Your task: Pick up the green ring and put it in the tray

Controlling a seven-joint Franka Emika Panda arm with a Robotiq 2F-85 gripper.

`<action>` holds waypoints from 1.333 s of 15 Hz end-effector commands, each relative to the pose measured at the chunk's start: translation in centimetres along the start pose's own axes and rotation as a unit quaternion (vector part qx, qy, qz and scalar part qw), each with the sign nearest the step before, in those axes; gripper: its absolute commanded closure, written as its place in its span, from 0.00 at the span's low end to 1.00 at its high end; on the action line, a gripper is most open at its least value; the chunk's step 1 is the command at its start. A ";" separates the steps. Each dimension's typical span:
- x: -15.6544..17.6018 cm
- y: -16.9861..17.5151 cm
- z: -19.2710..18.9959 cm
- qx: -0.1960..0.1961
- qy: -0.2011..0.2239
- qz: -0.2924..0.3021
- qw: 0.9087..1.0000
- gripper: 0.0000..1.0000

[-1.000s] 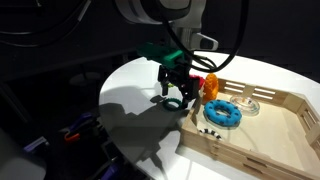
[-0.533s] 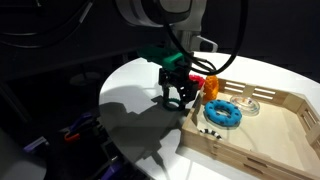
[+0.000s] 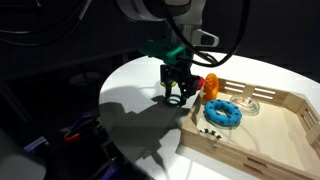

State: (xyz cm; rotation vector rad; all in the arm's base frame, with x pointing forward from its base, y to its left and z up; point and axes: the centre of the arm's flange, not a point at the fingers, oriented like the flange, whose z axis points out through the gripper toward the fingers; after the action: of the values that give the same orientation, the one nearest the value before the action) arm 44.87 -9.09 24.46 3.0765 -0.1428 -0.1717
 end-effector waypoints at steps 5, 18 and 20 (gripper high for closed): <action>0.5 1.4 -7.6 -0.003 0.041 0.030 0.999 0.55; 3.2 10.1 -11.6 -0.009 0.075 0.183 0.980 0.55; 3.1 10.6 -11.1 -0.009 0.068 0.196 0.978 0.20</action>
State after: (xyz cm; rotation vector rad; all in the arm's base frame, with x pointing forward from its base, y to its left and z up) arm 47.63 -18.35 35.81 2.9870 -0.6594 0.0953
